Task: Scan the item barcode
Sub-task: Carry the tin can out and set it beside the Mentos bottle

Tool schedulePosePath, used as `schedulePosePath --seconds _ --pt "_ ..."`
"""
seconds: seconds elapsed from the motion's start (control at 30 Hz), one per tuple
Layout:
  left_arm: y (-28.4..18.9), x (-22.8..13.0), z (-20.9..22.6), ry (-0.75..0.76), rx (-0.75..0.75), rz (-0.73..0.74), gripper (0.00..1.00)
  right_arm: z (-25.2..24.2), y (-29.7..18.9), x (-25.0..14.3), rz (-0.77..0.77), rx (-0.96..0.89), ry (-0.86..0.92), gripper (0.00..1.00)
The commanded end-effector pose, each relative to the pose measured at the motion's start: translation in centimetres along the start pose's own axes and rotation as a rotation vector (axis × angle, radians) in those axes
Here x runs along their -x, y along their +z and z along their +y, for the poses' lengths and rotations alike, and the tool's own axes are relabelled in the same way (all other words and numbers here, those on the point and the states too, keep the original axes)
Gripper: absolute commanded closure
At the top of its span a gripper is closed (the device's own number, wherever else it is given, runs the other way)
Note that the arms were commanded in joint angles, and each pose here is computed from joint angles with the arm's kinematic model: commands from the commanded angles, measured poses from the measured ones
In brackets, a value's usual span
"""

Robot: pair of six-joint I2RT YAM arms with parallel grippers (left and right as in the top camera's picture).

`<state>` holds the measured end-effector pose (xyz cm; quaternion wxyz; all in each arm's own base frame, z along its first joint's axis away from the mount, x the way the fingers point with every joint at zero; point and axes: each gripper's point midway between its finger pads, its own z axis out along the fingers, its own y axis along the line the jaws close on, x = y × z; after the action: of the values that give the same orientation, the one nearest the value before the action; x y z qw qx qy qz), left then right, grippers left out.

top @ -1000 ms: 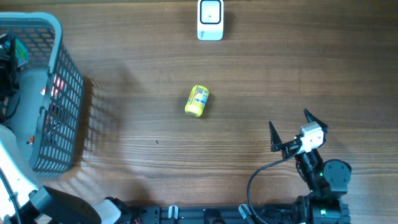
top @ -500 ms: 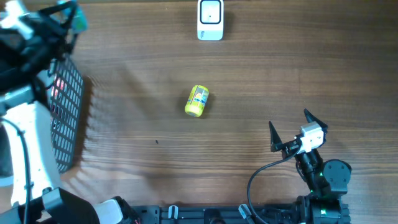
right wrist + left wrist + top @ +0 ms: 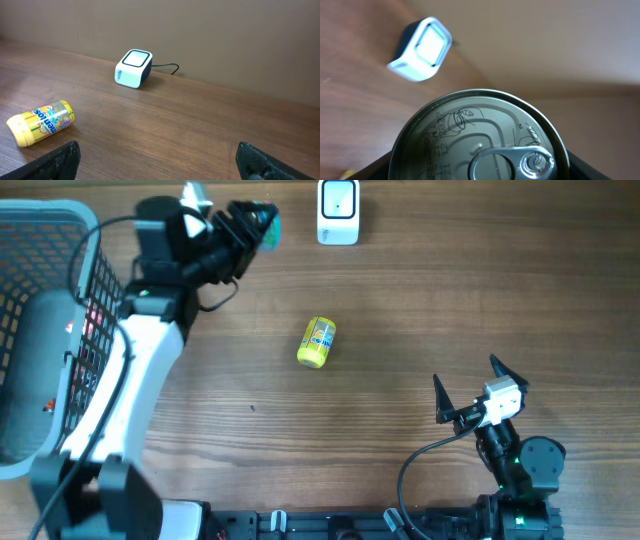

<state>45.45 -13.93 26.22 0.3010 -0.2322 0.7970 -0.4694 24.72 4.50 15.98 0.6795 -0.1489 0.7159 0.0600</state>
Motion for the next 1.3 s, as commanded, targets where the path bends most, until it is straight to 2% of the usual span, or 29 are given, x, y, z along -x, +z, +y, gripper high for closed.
schedulePosePath --seconds 0.0,0.27,0.33,0.53,0.63,0.77,0.93,1.03,1.13,1.17,1.27 --pt "3.5 -0.9 3.9 -0.005 0.098 0.03 0.27 -0.1 0.0 0.0 -0.002 -0.005 0.01 0.0" --pt "8.8 -4.6 12.3 -0.09 0.267 0.152 0.28 -0.1 0.0 0.0 -0.002 -0.005 0.01 0.0" --pt "9.1 -5.1 15.0 -0.114 0.358 0.149 0.28 -0.1 0.0 0.0 -0.002 -0.005 0.01 0.0" --pt "7.3 -6.7 23.1 -0.059 0.707 0.137 0.28 -0.1 0.0 0.1 -0.003 -0.005 0.009 0.0" --pt "6.5 -6.9 24.1 -0.016 0.77 0.142 0.32 -0.1 0.0 0.1 -0.003 -0.005 0.009 0.0" --pt "6.2 -7.9 24.3 -0.016 0.798 0.168 0.32 -0.1 0.0 0.1 -0.003 -0.005 0.01 0.0" --pt "5.8 -10.3 24.3 -0.129 0.857 0.171 0.31 -0.1 0.0 0.1 -0.003 -0.005 0.009 0.0" --pt "5.5 -12.1 24.3 -0.225 0.903 0.165 0.24 -0.1 0.0 0.1 -0.003 -0.005 0.01 0.0" --pt "5.9 -13.8 23.6 -0.229 0.908 0.182 0.16 -0.1 0.0 0.1 -0.006 -0.006 0.009 0.0" --pt "6.0 -14.2 23.5 -0.235 0.909 0.18 0.0 -0.1 0.0 0.1 -0.006 -0.006 0.009 0.0" --pt "6.2 -14.2 23.4 -0.217 0.91 0.17 0.0 -0.1 0.0 0.1 -0.006 -0.006 0.009 0.0"
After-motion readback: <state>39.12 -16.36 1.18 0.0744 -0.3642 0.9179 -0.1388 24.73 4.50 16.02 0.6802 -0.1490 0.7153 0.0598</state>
